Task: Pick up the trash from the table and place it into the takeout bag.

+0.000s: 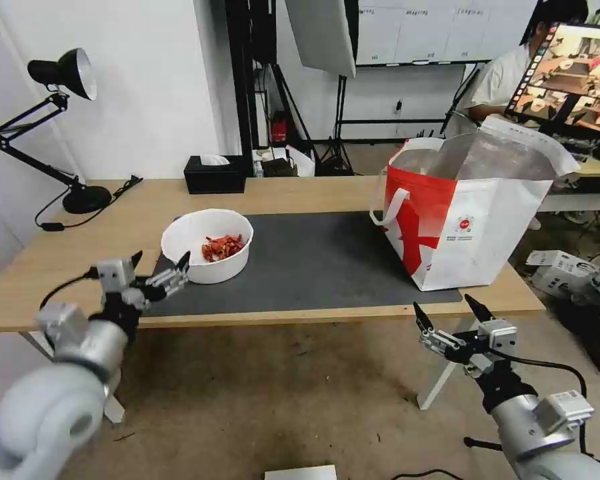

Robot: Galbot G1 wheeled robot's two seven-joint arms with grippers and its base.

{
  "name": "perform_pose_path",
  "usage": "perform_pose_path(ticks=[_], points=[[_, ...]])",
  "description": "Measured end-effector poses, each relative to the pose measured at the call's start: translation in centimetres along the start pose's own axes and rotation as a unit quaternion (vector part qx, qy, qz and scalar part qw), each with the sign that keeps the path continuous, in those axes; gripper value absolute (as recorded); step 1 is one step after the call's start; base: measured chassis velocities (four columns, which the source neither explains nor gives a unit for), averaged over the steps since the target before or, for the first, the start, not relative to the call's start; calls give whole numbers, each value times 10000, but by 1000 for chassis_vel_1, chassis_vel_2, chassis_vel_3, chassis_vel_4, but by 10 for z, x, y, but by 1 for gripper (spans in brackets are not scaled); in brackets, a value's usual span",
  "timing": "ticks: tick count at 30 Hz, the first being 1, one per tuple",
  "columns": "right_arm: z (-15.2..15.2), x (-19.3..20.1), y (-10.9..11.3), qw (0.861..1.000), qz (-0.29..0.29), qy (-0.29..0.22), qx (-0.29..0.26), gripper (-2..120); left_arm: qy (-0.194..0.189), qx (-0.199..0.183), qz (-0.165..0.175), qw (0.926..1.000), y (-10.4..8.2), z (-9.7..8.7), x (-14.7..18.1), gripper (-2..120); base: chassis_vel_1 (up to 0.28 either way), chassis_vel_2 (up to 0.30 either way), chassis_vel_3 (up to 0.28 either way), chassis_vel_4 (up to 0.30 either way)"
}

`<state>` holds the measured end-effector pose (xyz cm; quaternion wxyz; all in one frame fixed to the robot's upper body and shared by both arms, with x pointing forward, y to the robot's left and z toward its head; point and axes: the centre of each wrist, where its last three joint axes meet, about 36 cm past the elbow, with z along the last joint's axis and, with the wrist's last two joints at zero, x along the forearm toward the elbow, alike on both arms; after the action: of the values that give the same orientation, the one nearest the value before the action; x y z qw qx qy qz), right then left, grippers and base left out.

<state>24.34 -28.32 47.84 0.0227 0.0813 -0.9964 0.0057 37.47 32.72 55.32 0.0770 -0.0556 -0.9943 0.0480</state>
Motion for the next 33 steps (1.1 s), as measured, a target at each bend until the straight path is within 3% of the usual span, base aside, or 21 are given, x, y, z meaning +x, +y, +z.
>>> perform_pose_path(ticks=[3,6,7,11,18,28,33], points=[[0,0,1,10000,19,6,3,100,157,47,-41,9999,15,-16,-22,100,0,0,0,0],[2,0,2,10000,50,14,-3,100,661,202,-82,9976,34,-36,-52,100,0,0,0,0],[2,0,2,10000,50,14,-3,100,661,202,-82,9976,34,-36,-52,100,0,0,0,0],[2,-2,3,10000,86,22,-19,100,1264,77,-211,9917,45,-44,-88,100,0,0,0,0],[2,-2,3,9999,151,39,-27,100,1744,-90,-396,9838,52,-38,-131,100,0,0,0,0],[2,-2,2,9997,225,57,-79,100,2151,-83,-522,9752,54,-21,-155,100,0,0,0,0],[2,-2,3,9996,248,67,-104,100,2226,-52,-535,9734,53,-19,-158,86,0,0,0,0]])
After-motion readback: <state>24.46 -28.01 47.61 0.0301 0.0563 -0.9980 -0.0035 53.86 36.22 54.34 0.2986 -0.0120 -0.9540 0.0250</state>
